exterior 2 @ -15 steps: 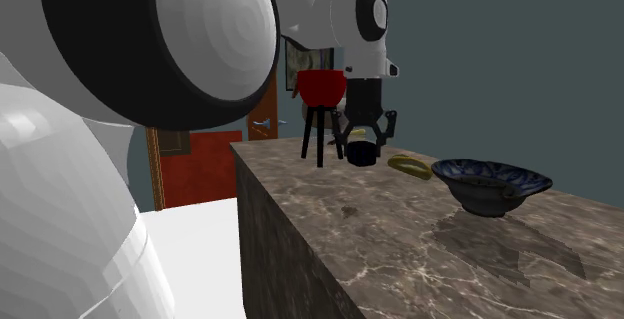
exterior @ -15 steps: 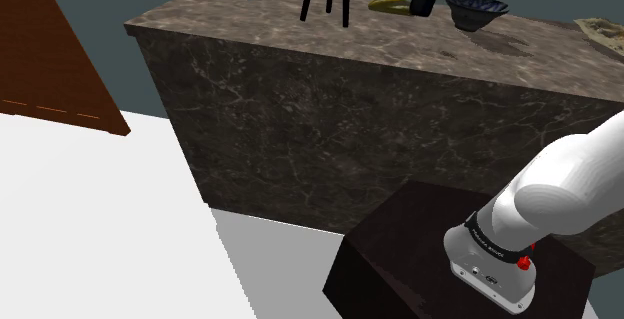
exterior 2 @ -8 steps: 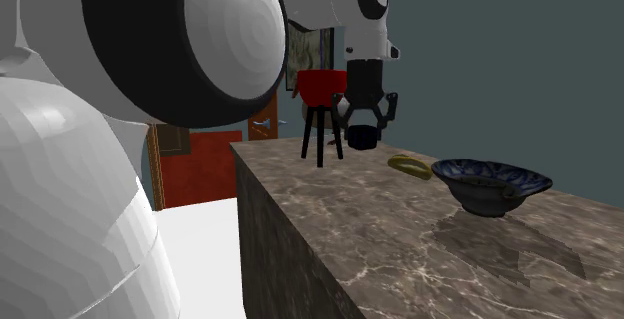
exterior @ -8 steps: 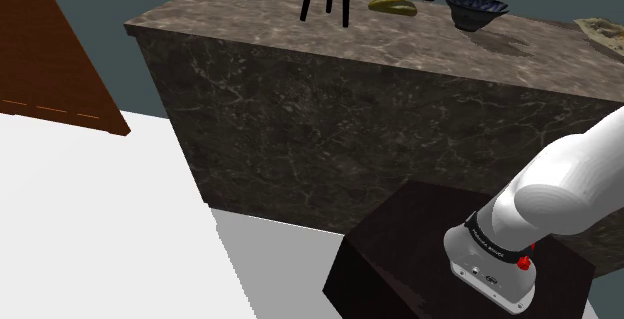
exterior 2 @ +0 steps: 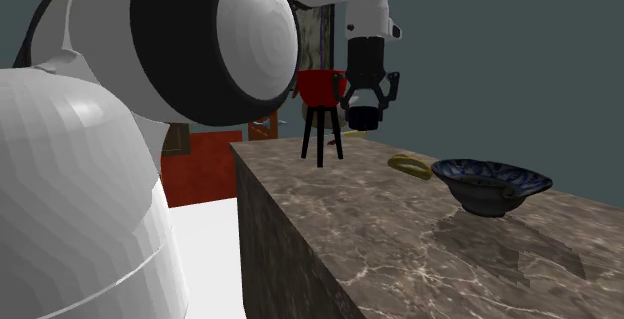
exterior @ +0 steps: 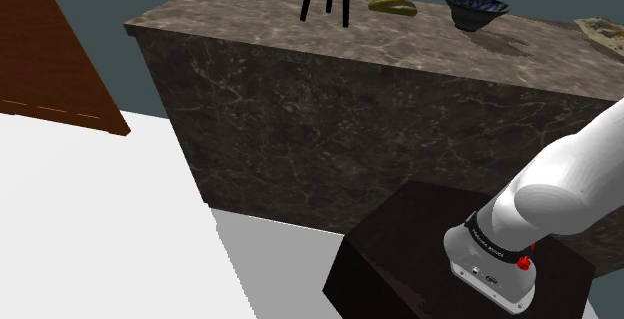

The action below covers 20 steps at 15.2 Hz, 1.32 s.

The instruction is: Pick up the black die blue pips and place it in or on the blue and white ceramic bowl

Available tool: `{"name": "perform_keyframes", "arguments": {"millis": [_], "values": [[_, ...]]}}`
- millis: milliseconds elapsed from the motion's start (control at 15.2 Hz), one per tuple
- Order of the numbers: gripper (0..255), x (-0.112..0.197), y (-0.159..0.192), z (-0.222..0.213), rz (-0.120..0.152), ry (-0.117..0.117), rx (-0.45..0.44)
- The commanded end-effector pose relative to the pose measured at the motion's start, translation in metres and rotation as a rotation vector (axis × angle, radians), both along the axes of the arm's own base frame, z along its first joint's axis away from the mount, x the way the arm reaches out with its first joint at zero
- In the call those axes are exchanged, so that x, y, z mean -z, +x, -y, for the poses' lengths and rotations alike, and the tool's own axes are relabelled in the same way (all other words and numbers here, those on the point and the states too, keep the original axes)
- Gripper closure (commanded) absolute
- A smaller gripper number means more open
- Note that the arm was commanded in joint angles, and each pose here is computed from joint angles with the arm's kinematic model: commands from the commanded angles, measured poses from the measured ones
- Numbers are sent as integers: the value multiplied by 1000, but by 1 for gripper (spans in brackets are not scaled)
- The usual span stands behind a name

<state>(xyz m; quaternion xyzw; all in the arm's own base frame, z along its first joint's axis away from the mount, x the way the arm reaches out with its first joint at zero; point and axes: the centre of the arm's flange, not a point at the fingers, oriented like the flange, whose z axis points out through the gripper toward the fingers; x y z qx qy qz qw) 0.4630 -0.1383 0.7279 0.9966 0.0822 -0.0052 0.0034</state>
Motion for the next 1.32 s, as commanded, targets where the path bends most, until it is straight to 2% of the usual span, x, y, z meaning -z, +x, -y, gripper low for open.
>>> {"name": "perform_keyframes", "arguments": {"millis": [0, 1188, 1254], "values": [[255, -8, -1, -1, 0, 0, 0], [255, -9, -52, 233, 0, 0, 0], [255, -4, -52, 233, 0, 0, 0]]}}
